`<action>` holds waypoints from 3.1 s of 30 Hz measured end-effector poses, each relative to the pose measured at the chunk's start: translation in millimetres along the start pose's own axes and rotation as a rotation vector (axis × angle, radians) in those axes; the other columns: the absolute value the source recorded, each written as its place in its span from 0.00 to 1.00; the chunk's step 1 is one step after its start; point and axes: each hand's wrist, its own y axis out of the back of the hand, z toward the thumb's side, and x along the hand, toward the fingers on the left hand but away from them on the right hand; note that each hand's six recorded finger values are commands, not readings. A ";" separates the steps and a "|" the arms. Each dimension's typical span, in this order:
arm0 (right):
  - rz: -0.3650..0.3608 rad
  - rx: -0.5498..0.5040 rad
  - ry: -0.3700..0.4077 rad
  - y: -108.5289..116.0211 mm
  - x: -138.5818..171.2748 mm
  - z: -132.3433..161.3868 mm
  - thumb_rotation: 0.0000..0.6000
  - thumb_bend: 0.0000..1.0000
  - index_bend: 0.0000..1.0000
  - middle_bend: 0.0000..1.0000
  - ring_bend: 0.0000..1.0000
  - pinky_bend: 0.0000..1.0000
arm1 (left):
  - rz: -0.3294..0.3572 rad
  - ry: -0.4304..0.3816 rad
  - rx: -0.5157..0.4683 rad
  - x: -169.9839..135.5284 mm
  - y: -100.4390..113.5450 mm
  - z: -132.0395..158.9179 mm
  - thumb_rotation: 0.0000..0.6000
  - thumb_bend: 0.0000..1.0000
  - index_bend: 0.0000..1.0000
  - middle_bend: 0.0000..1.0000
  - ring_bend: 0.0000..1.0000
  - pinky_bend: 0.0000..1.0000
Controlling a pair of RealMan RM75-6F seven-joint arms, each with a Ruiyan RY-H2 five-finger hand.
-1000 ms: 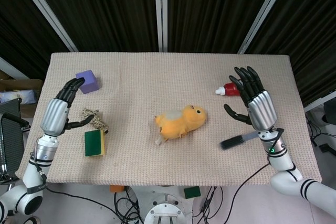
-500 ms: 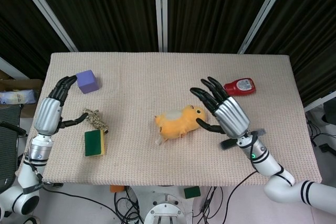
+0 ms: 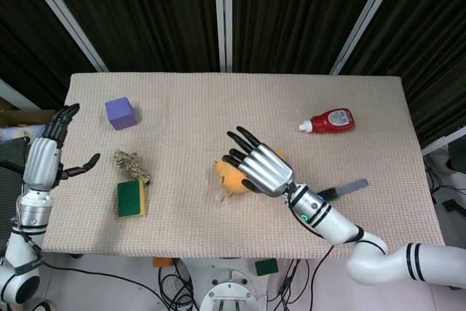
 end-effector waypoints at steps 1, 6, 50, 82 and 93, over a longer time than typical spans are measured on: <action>0.011 0.003 0.005 -3.0 -3.0 4.0 1.00 0.28 0.34 0.37 0.00 0.00 | 0.000 0.001 0.000 -0.5 0.3 -0.9 1.00 0.21 0.07 0.07 0.03 0.21; 0.059 0.009 0.029 -20.8 -14.2 22.7 1.00 0.28 0.35 0.37 0.00 0.00 | -0.002 0.005 -0.004 -1.7 0.3 -4.1 1.00 0.21 0.07 0.07 0.03 0.21; 0.159 0.212 0.001 -77.1 -32.5 33.3 1.00 0.32 0.47 0.49 0.05 0.00 | -0.003 0.032 -0.012 -3.4 -1.6 -18.8 1.00 0.21 0.07 0.07 0.03 0.21; 0.158 0.228 0.010 -83.9 -34.5 32.8 1.00 0.36 0.44 0.54 0.13 0.00 | -0.003 0.041 -0.017 -4.9 -2.0 -24.2 1.00 0.21 0.07 0.07 0.03 0.21; 0.149 0.232 0.010 -84.5 -34.5 30.6 1.00 0.36 0.42 0.52 0.12 0.00 | -0.010 0.046 -0.014 -4.4 -4.2 -25.1 1.00 0.21 0.07 0.07 0.03 0.21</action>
